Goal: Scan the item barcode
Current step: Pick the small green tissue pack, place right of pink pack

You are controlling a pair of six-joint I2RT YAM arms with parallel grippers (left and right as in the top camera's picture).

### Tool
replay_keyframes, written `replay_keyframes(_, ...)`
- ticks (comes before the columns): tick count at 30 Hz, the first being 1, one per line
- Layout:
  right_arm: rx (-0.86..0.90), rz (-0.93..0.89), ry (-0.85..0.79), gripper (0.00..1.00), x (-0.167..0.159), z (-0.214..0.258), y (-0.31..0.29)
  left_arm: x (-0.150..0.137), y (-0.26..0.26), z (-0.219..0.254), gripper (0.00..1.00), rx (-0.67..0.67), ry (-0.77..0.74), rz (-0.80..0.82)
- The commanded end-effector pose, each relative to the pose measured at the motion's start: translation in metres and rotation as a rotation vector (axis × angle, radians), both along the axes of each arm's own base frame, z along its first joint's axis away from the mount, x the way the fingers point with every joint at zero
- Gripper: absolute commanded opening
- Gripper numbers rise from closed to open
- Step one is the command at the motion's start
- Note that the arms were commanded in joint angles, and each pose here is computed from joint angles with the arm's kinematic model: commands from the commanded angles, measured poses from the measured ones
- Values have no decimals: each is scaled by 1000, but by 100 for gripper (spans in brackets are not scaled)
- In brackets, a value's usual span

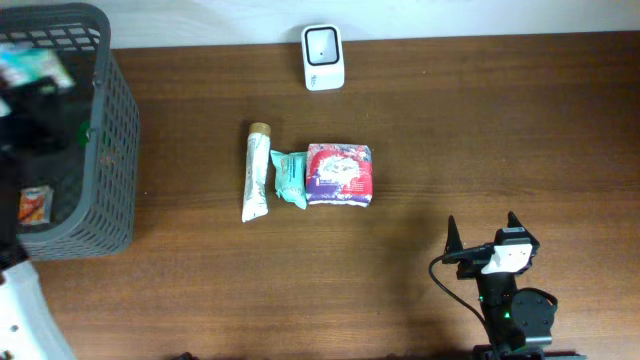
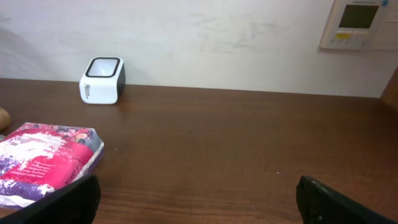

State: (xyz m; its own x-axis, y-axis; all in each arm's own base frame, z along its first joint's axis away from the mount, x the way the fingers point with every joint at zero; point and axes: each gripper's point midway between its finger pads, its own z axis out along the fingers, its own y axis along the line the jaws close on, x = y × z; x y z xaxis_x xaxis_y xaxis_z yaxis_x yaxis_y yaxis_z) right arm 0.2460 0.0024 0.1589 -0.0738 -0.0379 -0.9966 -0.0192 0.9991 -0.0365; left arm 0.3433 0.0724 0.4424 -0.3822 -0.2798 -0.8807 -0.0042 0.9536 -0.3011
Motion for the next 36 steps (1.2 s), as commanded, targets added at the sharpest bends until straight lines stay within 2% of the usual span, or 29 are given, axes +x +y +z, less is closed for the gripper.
replay_keyframes(1,-7,-3,4,99,0,-3,0,14,-83,-24,0,156,12,-375)
replay_keyframes(3,-7,-3,4,99,0,-3,0,26,-134,-54,0,202,53,-566)
replay_keyframes(9,-7,-3,4,99,0,-3,0,65,-187,-136,0,389,219,-719)
replay_keyframes(12,-7,-3,4,99,0,-3,0,77,-222,-165,0,366,257,-797)
replay_keyframes(13,-7,-3,4,99,0,-3,0,84,-244,-173,0,321,266,-804)
replay_keyframes(17,-7,-3,4,99,0,-3,0,94,-309,-184,0,311,192,-893)
replay_keyframes(21,-7,-3,4,99,0,-3,0,85,-383,-213,0,310,163,-1018)
replay_keyframes(26,-7,-3,4,99,0,-3,0,53,-445,-281,0,332,269,-1158)
replay_keyframes(30,-7,-3,4,99,0,-3,0,30,-474,-328,0,357,346,-1229)
replay_keyframes(36,-7,-3,4,99,0,-3,0,40,-470,-375,1,435,413,-1173)
